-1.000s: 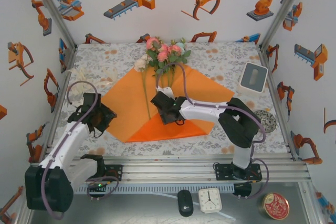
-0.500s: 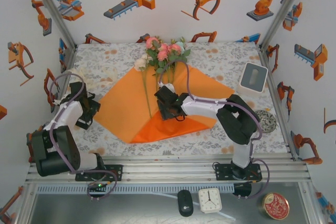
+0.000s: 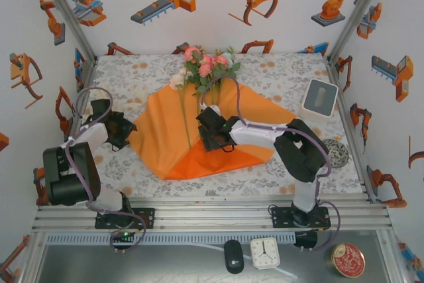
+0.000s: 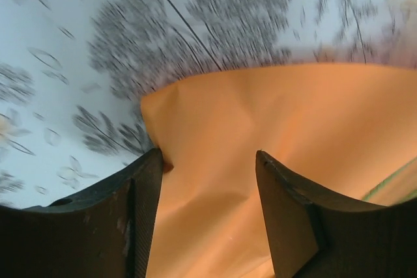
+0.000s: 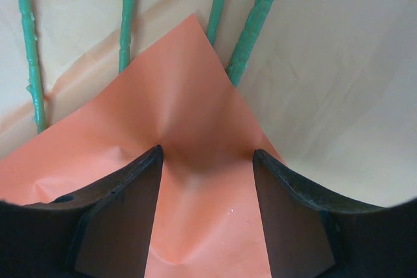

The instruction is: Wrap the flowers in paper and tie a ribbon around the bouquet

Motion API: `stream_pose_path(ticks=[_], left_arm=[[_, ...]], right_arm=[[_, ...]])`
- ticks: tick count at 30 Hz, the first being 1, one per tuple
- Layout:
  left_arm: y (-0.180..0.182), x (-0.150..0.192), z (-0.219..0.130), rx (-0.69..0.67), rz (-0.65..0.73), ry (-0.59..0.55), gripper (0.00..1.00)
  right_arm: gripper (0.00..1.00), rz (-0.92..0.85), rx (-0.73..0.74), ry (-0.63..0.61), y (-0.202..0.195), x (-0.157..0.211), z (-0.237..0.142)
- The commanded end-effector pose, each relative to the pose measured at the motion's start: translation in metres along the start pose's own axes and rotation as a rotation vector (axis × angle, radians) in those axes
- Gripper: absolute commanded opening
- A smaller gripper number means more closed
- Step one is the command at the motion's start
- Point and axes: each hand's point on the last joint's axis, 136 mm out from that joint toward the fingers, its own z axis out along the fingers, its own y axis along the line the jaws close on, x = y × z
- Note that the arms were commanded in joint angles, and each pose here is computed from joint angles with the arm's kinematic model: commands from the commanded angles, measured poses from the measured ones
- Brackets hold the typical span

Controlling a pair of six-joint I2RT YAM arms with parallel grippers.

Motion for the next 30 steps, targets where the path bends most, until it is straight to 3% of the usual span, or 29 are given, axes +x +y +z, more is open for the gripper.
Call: stream_pose_path(ticks=[1,7,11,14,18,24,30], left_arm=[[-0.014,0.038,-0.015,0.077,0.005,0.112,0.56],[-0.021,0.068,-0.047,0.122,0.017,0.108,0.65],[0.001,0.089,-0.055,0.06,0.039,0.113,0.75],[0.037,0.072,-0.068,-0.098,0.084,-0.014,0.76],[0.057,0.043,-0.078,-0.22,0.153,-0.157,0.76],[0.055,-0.01,-0.063,-0.256,0.144,-0.308,0.86],[0.027,-0.049,-0.038,-0.249,0.254,-0.276,0.94]], right_arm=[[0.53,0.011,-0.01,-0.003,-0.001,-0.001,-0.003],[0.53,0.031,-0.012,-0.006,-0.002,0.0,-0.004],[0.53,0.047,-0.031,-0.003,0.001,0.0,-0.004],[0.53,0.057,-0.034,-0.006,0.001,0.001,-0.003],[0.53,0.064,-0.031,-0.004,0.001,0.002,-0.002],[0.53,0.067,-0.034,-0.002,0.001,0.003,0.0],[0.53,0.071,-0.041,0.009,0.001,0.009,0.0]])
